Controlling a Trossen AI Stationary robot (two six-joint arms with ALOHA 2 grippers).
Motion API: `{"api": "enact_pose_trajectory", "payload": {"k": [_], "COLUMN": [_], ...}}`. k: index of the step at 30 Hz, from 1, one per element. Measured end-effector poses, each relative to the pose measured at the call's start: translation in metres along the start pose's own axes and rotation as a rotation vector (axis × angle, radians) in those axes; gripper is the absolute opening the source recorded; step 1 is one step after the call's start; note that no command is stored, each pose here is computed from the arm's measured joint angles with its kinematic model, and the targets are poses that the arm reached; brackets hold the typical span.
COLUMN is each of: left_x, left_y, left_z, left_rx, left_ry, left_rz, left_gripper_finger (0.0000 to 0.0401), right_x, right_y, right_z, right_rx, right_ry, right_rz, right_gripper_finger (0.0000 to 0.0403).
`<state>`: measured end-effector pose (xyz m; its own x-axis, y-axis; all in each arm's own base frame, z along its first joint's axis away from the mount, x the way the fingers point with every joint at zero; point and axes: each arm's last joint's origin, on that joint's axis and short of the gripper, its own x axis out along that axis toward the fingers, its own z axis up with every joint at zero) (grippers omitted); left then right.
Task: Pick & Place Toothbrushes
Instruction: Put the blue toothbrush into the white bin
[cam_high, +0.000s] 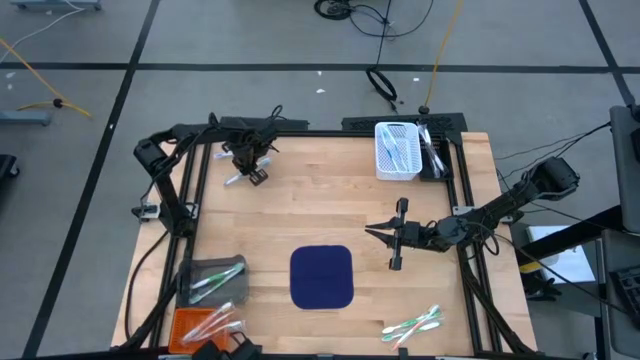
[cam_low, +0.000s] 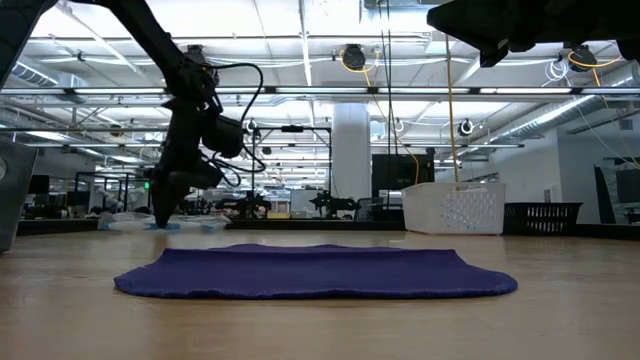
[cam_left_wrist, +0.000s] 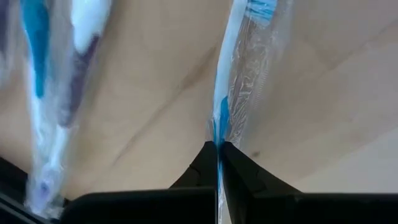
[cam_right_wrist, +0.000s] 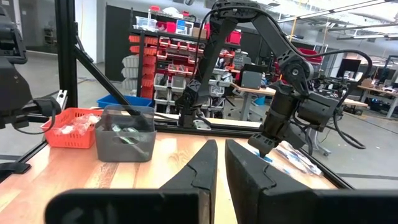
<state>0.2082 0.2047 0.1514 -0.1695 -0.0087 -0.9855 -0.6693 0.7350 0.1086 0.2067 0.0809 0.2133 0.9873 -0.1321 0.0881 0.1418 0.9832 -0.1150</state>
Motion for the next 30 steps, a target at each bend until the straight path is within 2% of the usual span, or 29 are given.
{"api": "enact_pose_trajectory", "payload": {"k": [6, 15, 22, 27, 30], "left_x": [-0.013, -0.065, -0.105, -0.129, -0.138], "left_y": [-0.002, -0.01, -0.04, -0.076, -0.099], "left_z": [-0.004, -0.029, -0.052, -0.055, -0.056], "left_rx": [0.001, 0.013, 0.09, 0.187, 0.248], "left_ry": [-0.05, -0.26, -0.485, -0.708, -0.814], "left_rz": [0.002, -0.075, -0.172, -0.274, -0.328], "left_gripper_finger": [0.0, 0.0, 0.0, 0.0, 0.0], "right_x": [0.0, 0.0, 0.003, 0.007, 0.009], "right_y": [0.0, 0.0, -0.005, -0.013, -0.016], "right_z": [0.0, 0.0, -0.001, -0.002, -0.003], "right_rx": [0.0, 0.0, 0.025, 0.052, 0.056], "right_ry": [0.0, 0.0, 0.003, 0.004, -0.004], "right_rz": [0.0, -0.001, -0.025, -0.052, -0.016], "right_gripper_finger": [0.0021, 0.002, 0.002, 0.002, 0.002]}}
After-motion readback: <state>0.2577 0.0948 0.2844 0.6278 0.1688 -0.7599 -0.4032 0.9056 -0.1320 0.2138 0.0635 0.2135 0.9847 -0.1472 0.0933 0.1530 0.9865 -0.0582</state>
